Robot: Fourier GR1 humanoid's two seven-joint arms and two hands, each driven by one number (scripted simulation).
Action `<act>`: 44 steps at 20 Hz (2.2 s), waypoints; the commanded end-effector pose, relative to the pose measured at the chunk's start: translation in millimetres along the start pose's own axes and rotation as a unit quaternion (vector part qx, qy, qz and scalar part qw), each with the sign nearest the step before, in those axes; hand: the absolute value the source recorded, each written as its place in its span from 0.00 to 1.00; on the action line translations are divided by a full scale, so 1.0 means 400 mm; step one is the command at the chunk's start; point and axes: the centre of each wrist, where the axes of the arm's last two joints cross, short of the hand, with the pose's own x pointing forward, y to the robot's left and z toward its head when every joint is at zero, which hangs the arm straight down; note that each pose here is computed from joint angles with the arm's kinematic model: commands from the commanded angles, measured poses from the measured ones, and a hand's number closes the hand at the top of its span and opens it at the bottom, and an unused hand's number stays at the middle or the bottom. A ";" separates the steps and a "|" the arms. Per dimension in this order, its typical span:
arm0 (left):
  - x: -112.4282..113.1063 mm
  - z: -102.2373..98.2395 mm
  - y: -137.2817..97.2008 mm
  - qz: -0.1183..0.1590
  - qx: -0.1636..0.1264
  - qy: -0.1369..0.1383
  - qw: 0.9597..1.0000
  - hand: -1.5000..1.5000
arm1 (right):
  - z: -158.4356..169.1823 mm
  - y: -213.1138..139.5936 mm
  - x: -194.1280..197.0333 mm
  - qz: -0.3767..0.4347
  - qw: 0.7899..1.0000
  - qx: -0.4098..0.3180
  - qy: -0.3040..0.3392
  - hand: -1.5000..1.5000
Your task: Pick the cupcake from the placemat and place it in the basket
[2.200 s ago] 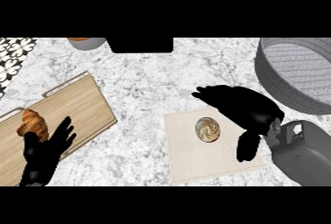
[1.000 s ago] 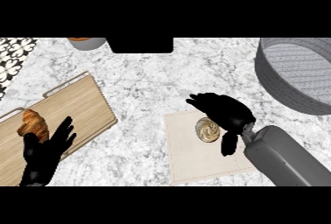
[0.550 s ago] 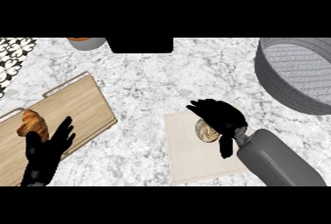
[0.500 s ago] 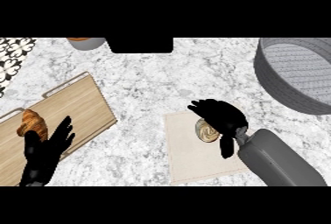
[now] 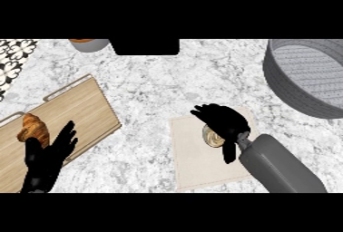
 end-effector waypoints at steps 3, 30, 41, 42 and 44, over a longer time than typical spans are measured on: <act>-0.072 -0.024 -0.047 0.017 -0.021 0.070 0.997 0.50 | -0.021 0.056 -0.016 -0.001 1.000 0.001 0.006 0.00; -0.063 0.006 -0.026 0.001 -0.016 0.068 0.998 0.50 | -0.121 -0.162 0.029 -0.241 0.854 -0.298 0.351 1.00; -0.068 0.008 -0.027 0.011 -0.011 0.067 0.998 0.50 | 0.079 -0.502 0.023 -0.350 0.692 -0.557 0.296 1.00; -0.065 0.003 -0.039 0.015 -0.008 0.062 0.998 0.50 | 0.111 -0.545 0.026 -0.339 0.685 -0.567 0.307 1.00; -0.062 0.003 -0.035 0.018 -0.010 0.062 0.998 0.50 | 0.124 -0.539 -0.024 -0.330 0.676 -0.568 0.334 1.00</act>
